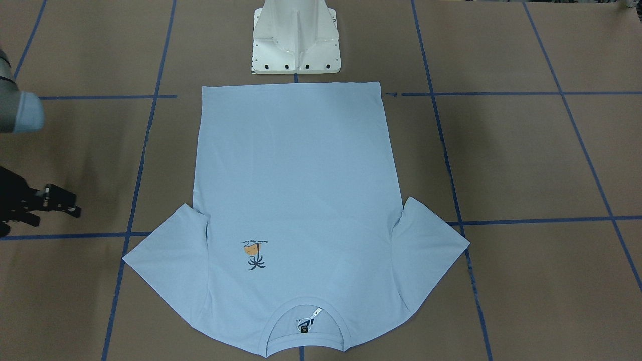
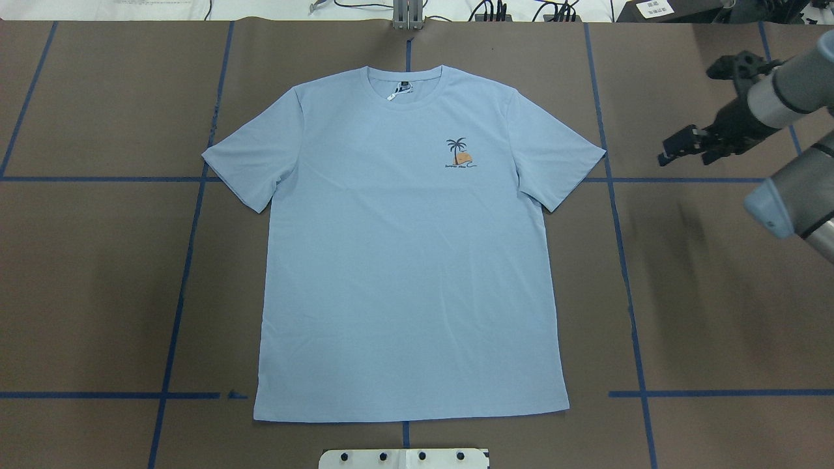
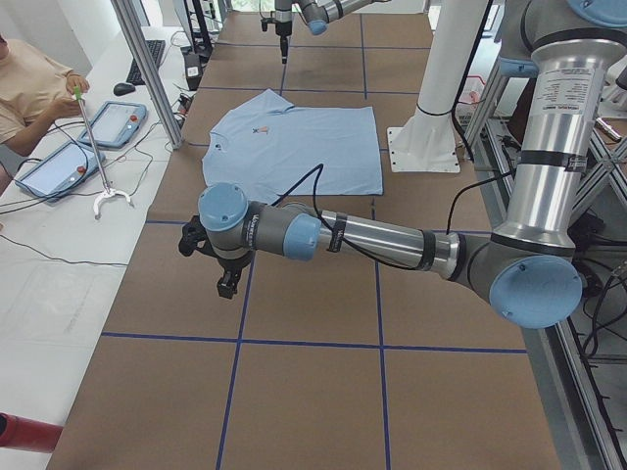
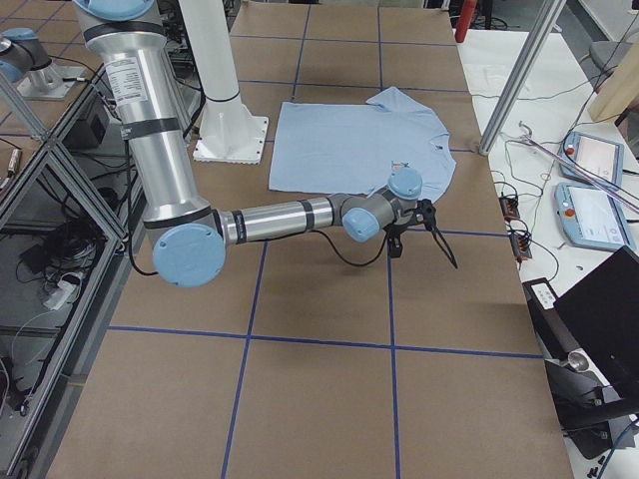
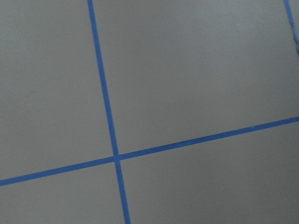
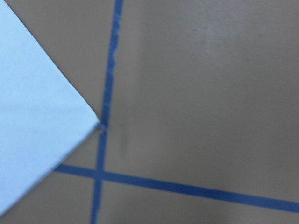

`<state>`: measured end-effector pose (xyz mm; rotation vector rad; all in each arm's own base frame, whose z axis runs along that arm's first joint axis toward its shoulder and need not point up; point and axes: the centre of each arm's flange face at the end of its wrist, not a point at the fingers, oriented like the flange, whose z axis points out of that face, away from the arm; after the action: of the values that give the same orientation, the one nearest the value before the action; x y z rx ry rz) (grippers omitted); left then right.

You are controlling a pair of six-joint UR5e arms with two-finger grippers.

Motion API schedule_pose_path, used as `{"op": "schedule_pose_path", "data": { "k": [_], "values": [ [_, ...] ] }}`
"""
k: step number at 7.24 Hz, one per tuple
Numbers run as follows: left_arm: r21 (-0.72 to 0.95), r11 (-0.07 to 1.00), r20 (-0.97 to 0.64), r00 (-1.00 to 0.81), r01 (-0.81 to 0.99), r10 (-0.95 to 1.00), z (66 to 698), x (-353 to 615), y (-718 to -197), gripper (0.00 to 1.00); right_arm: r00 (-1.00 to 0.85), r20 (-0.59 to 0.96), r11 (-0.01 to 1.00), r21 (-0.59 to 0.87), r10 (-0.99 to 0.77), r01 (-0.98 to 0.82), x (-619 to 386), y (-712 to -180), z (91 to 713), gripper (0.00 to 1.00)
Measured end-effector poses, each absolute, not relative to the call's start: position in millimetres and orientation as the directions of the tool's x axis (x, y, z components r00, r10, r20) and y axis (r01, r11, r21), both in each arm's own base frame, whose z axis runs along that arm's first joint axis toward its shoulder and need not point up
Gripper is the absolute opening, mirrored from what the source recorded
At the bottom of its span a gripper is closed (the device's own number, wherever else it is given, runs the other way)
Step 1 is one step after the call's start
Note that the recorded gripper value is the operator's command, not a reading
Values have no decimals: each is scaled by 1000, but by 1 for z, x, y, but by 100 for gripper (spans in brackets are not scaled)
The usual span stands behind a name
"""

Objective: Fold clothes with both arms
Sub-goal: 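Move the right gripper to the sleeve nearest it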

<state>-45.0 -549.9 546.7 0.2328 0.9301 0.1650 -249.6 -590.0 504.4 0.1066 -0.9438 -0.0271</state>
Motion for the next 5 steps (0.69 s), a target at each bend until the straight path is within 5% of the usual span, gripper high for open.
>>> {"op": "schedule_pose_path", "data": {
  "k": [5],
  "values": [
    [310, 950, -765, 582, -47, 278, 544, -43, -549, 100, 536, 842, 973, 66, 66, -222, -343, -628, 488, 90]
  ]
}}
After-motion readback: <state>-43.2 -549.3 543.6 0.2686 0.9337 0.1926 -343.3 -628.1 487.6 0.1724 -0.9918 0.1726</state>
